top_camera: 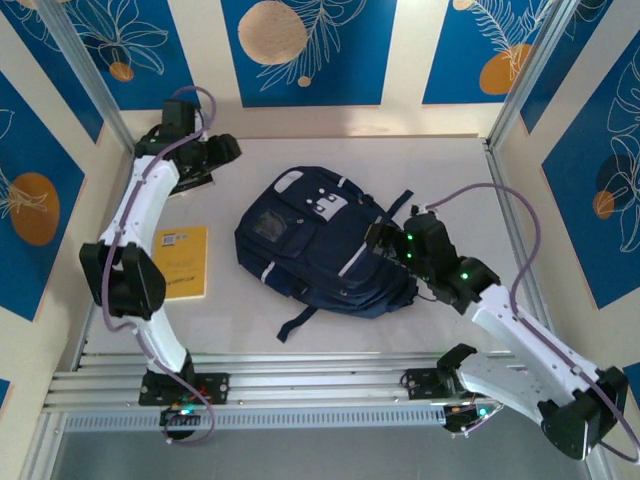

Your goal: Pack books, pencil case, and school supplies into a backpack

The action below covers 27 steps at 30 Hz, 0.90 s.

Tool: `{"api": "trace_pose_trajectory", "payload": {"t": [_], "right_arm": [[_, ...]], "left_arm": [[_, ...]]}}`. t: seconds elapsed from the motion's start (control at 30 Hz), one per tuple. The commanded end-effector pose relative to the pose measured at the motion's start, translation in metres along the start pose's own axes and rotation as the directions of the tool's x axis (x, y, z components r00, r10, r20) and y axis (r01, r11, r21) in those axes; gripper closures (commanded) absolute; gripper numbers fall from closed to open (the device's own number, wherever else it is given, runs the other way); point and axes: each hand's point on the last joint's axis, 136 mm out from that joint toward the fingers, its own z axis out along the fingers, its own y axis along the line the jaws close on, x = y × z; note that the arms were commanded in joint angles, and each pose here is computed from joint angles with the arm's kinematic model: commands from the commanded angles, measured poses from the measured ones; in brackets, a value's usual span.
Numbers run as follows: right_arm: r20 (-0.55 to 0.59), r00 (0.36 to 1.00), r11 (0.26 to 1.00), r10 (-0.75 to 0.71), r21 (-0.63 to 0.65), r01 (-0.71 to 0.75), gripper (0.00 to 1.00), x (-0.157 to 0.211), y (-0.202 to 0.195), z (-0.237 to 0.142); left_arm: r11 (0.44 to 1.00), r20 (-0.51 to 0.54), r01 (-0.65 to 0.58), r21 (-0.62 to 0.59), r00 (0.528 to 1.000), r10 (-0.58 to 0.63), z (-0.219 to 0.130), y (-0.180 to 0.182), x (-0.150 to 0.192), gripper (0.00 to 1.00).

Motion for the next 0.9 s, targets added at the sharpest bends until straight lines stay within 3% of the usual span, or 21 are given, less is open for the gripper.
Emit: {"api": "trace_pose_trajectory", "payload": {"t": [0.0,0.07,0.23,0.33,0.43,0.6,0.87], "right_arm": [[-0.010,0.998,0.992,-0.060,-0.108,0.059,0.10,-0.007,0.033,0.006],[-0.039,0.995,0.988,-0.090,-0.133,0.084,0.10,-0.001,0.043,0.017],[-0.127,0.984,0.983,-0.121,-0.153,0.102,0.11,0.016,0.055,0.043],[-0.183,0.973,0.977,-0.141,-0.183,0.107,0.12,0.031,0.060,0.057],[-0.227,0.964,0.977,-0.138,-0.193,0.095,0.12,0.039,0.064,0.066],[-0.248,0.961,0.980,-0.124,-0.182,0.079,0.13,0.044,0.066,0.074],[-0.245,0.962,0.982,-0.119,-0.175,0.077,0.13,0.039,0.067,0.070]], "left_arm": [[0.966,0.030,0.124,-0.226,0.992,-0.120,0.030,0.071,-0.020,0.32],[0.961,0.025,0.174,-0.217,0.985,-0.173,0.050,0.088,-0.031,0.32],[0.944,0.019,0.159,-0.290,0.987,-0.160,0.096,0.113,-0.061,0.35],[0.947,0.031,0.188,-0.259,0.982,-0.187,0.129,0.118,-0.071,0.34],[0.934,0.047,0.293,-0.205,0.956,-0.289,0.158,0.136,-0.074,0.33],[0.861,-0.003,0.477,-0.178,0.874,-0.485,0.196,0.168,-0.054,0.30],[0.780,-0.097,0.565,-0.268,0.790,-0.606,0.230,0.183,-0.004,0.29]]}}
